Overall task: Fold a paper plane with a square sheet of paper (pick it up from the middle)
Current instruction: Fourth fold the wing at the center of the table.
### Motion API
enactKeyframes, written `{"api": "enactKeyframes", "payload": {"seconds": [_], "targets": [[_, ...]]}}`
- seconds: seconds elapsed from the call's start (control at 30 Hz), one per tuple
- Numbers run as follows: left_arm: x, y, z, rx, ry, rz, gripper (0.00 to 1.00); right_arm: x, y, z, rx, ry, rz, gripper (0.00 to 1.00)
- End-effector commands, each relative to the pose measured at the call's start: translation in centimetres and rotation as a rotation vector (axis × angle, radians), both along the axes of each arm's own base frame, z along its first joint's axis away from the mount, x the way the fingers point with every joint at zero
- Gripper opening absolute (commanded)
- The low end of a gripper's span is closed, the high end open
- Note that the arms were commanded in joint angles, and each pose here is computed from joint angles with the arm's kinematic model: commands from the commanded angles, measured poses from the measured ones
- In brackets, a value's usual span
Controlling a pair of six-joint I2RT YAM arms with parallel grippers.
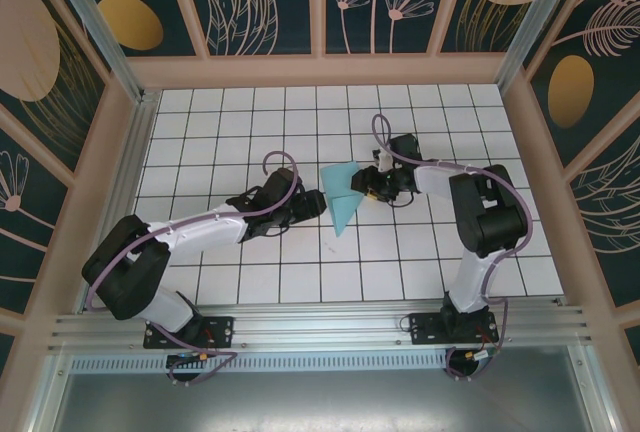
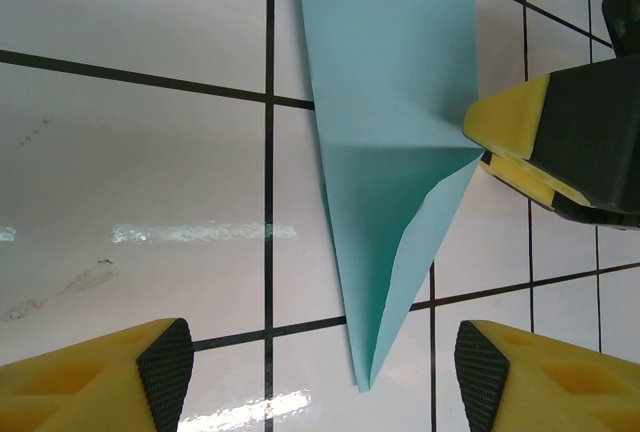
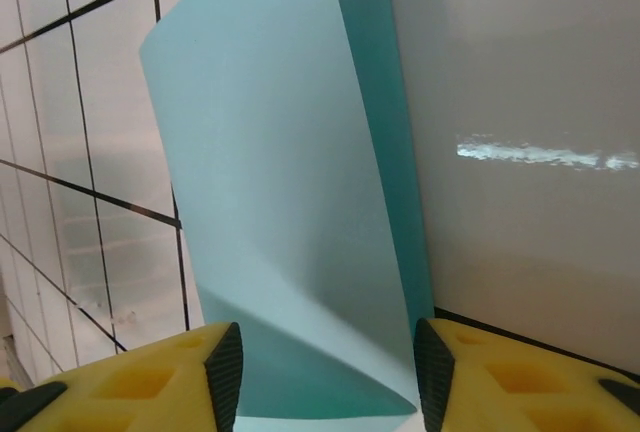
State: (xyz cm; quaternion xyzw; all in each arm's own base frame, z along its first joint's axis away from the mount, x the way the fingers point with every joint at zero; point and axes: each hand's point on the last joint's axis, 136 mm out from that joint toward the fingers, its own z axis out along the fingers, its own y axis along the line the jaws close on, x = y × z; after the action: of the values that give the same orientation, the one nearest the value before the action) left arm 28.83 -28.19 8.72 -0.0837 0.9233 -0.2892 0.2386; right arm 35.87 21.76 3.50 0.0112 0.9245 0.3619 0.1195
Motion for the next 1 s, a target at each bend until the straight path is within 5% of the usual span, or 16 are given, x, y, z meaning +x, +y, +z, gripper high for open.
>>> {"api": "enactKeyframes", "payload": {"seconds": [0.0,0.37,0.57,0.7,0.83,0.97], "targets": [[0.7,0.0,0.1,-0.002,-0.016,0.012,0.72,0.0,0.6,-0.1,0.042,0.018,-0.004,0.47],[0.5,-0.2,-0.1,-0.015,-0.009,0.001,0.72,-1.4,0.4,-0.3,0.078,0.077,-0.097,0.2],[-0.3,-0.9,-0.3,-0.068,-0.004,-0.046,0.69,-3.5,0.0,-0.9,0.032,0.11,-0.207,0.15],[-1.4,-1.8,-0.5,-0.126,0.007,-0.103,0.67,-5.0,-0.3,-1.2,0.022,0.13,-0.3,0.18],[-2.4,-2.7,-0.9,-0.167,0.024,-0.142,0.65,-5.2,0.2,-0.3,0.066,0.097,-0.297,0.38],[-3.0,-4.3,-0.2,-0.224,0.026,-0.191,0.61,-5.1,0.6,0.8,0.069,0.026,-0.207,0.48]]}}
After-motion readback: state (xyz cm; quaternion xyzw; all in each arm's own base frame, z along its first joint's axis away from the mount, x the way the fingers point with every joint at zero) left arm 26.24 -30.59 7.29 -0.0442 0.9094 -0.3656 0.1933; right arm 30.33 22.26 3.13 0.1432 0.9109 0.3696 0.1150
